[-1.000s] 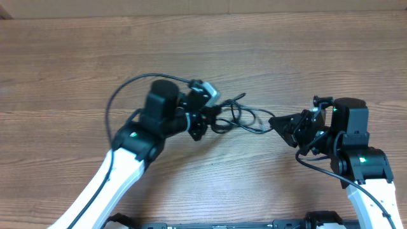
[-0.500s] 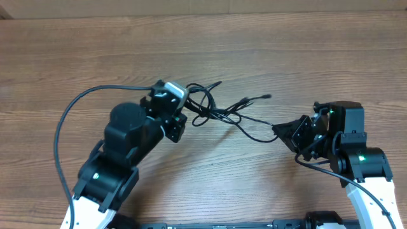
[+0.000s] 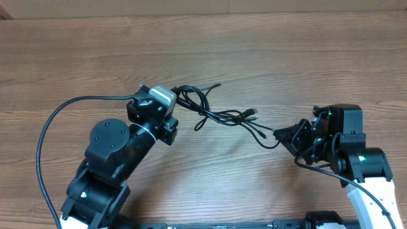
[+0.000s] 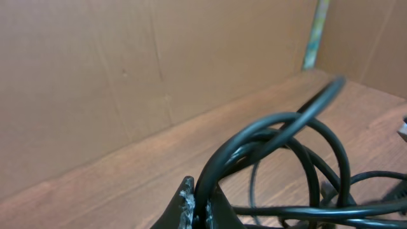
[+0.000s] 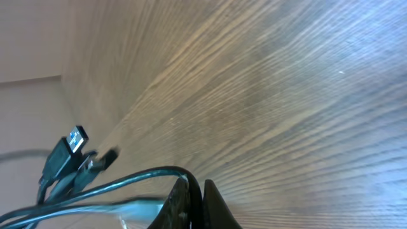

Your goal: Untangle cables

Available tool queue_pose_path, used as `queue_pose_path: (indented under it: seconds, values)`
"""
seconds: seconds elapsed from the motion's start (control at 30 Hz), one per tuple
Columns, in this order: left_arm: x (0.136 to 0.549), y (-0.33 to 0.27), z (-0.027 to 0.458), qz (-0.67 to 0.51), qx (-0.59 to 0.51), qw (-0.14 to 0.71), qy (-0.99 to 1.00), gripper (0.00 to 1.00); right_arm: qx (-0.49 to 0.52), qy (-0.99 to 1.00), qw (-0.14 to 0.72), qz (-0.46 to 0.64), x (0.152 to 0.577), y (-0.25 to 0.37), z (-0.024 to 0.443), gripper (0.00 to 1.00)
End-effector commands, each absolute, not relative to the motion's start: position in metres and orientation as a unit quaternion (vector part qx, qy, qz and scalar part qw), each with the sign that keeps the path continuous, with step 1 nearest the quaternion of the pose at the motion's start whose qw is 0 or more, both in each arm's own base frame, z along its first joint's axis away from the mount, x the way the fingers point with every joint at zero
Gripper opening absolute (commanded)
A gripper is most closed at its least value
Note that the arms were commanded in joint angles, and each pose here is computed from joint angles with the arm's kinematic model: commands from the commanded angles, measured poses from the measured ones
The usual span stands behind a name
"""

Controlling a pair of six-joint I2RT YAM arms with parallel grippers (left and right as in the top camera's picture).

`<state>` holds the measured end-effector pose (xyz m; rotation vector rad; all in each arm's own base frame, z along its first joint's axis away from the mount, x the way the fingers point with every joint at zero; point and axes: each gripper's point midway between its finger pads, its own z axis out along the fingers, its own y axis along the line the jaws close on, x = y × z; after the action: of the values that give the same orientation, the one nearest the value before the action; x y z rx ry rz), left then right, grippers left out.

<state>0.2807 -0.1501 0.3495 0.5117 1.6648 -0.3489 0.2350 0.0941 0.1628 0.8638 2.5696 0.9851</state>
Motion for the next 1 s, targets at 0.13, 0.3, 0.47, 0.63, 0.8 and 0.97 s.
queue_pose_path:
  seconds: [0.13, 0.3, 0.47, 0.63, 0.8, 0.97]
  values:
    - [0.281, -0.122, 0.382, -0.116, 0.166, 0.682, 0.703, 0.04, 0.318, 0.900, 0.148, 0.257, 0.232, 0.067, 0.149, 0.04]
    - [0.281, -0.121, 0.375, -0.117, 0.165, 0.671, 0.713, 0.04, 0.318, 0.900, 0.148, 0.259, 0.233, 0.067, 0.150, 0.19]
    - [0.280, -0.121, 0.367, -0.116, 0.167, 0.660, 0.723, 0.04, 0.308, 0.896, 0.150, 0.282, 0.236, 0.074, 0.155, 0.62]
    - [0.279, -0.121, 0.359, -0.113, 0.170, 0.648, 0.734, 0.04, 0.284, 0.887, 0.155, 0.330, 0.243, 0.089, 0.168, 0.90]
    - [0.275, -0.127, 0.353, -0.127, 0.185, 0.635, 0.739, 0.04, 0.236, 0.863, 0.148, 0.422, 0.247, 0.117, 0.195, 0.95]
    - [0.264, -0.148, 0.353, -0.181, 0.226, 0.623, 0.726, 0.04, 0.273, 0.823, 0.109, 0.486, 0.250, 0.131, 0.215, 1.00]
